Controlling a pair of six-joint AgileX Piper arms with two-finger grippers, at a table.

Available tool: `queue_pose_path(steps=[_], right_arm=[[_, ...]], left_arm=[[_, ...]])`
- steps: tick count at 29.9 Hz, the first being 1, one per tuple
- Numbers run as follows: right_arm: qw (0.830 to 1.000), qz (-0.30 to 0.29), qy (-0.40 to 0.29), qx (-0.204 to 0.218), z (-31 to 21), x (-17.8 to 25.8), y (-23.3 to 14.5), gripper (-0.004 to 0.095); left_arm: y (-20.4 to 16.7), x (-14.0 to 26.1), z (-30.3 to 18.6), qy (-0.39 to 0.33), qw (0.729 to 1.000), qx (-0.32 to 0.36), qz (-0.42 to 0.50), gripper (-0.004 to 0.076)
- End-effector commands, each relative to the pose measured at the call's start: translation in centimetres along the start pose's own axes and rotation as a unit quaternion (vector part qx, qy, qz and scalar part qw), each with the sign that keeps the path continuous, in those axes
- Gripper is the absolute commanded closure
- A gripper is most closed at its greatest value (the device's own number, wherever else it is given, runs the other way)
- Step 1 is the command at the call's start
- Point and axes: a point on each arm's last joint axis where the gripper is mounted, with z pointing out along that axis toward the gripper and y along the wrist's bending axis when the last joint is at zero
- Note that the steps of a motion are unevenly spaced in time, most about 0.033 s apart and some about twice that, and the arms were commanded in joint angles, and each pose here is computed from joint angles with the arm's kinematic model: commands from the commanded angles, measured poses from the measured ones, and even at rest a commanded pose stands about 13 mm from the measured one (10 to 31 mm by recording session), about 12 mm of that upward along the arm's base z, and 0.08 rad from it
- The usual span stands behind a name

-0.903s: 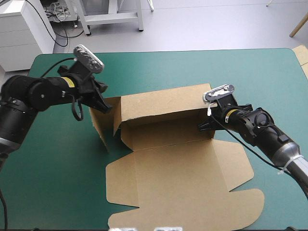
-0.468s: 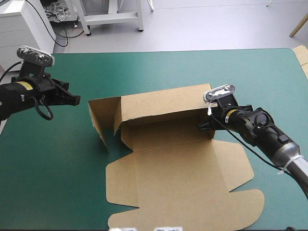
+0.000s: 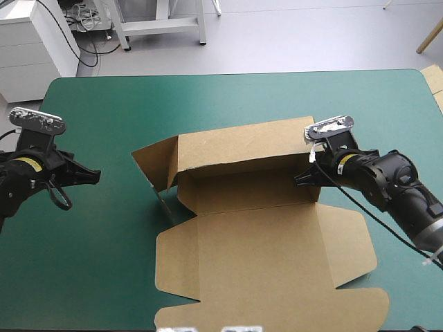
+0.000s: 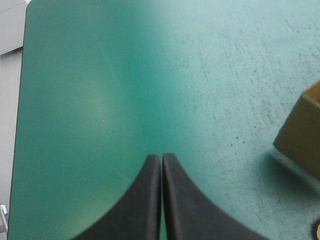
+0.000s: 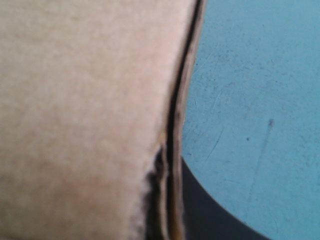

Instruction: Fold the box

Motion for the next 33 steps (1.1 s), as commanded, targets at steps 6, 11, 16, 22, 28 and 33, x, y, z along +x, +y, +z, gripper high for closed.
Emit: queue_pose_path(steps=[6, 11, 16, 22, 28, 33], right_arm=[[1.000, 0.009, 0.021, 0.006, -3.9, -1.4, -0.4, 0.0929], [0.999, 0.012, 0.035, -0.002, -3.5, -1.2, -0.2, 0.0929], [0.998, 0.010, 0.056, -0.004, -0.9, -1.5, 0.0, 0.0929], [0.996, 0.010, 0.083, -0.009, 3.8, -2.2, 0.4, 0.0929], [0.999, 0.008, 0.052, -0.013, 7.9, -4.2, 0.8, 0.0929], [1.000, 0.004, 0.028, -0.013, 10.6, -5.3, 0.9, 0.0927]], left_arm=[[0.4, -1.1, -1.2, -0.060, 0.998, -0.019, -0.005, 0.0732], [0.4, -1.1, -1.2, -0.063, 0.998, -0.019, -0.005, 0.0732], [0.3, -1.2, -1.2, -0.065, 0.998, -0.009, -0.013, 0.0732], [0.2, -1.2, -1.2, -0.066, 0.998, -0.007, -0.010, 0.0732], [0.2, -1.2, -1.2, -0.066, 0.998, -0.007, -0.010, 0.0732], [0.2, -1.2, -1.2, -0.065, 0.998, -0.006, -0.012, 0.0732]])
